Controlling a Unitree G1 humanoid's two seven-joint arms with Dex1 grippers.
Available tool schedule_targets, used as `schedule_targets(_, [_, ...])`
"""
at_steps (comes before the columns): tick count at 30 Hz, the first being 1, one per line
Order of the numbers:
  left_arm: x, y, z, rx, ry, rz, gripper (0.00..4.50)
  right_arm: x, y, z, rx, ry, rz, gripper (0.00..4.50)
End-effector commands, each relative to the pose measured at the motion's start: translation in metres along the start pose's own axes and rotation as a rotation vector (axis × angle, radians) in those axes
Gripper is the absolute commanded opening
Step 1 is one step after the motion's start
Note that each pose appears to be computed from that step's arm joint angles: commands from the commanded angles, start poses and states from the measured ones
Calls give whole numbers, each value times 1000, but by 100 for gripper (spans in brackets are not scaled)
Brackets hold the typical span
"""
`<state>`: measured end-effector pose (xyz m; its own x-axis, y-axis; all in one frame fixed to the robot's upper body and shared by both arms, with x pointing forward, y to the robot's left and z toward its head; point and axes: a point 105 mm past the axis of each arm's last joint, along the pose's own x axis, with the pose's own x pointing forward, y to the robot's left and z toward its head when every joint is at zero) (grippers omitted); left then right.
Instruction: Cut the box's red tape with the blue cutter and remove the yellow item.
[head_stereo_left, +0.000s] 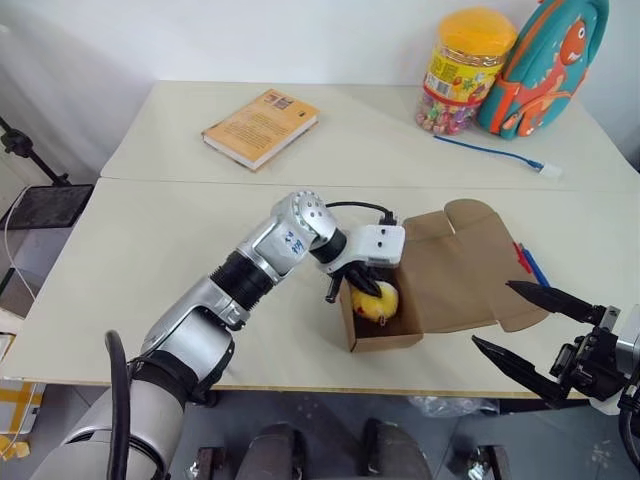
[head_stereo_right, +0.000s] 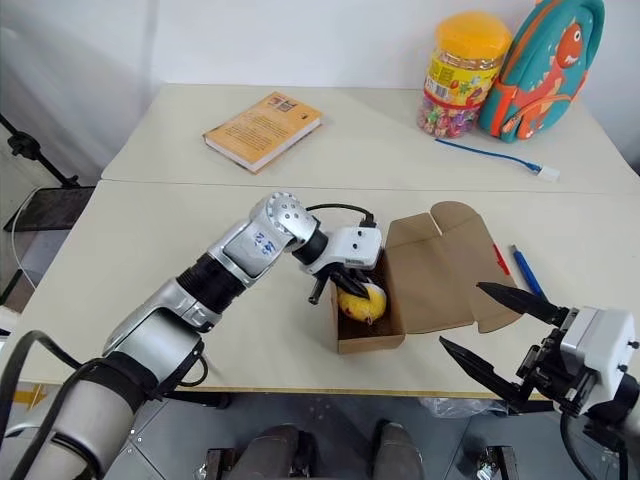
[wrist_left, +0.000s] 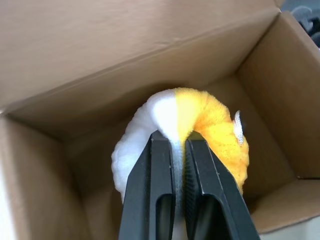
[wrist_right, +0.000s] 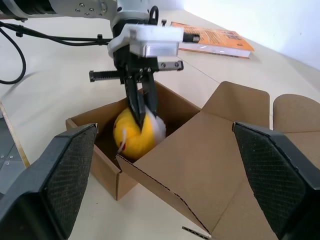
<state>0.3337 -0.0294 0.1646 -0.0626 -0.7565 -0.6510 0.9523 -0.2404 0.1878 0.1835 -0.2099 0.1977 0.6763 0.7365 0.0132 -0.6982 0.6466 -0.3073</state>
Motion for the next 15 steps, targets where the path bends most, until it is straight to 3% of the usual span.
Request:
schedule_targets(1, [-23,20,40,-68,-299,112,1,7,-3,11,-8,-60,13,450])
schedule_targets(4, [-58,26,53,-142,-559,169,1,20,-1,16,25,-124,35,450])
schedule_targets(8, [-125,25,35,-220,-838,312,1,44,6,18,74,-189,118,450])
schedule_targets(9, [-141,25,22,-264,-872,385,1,48,8,17,84,-201,139,450])
schedule_targets(12, [-201,13,-55,-436,-903,765,1,70,15,11,99,-239,236,450])
schedule_targets(15, [-227,-19,-109,-479,-795,1033,1,82,15,7,107,-248,287,450])
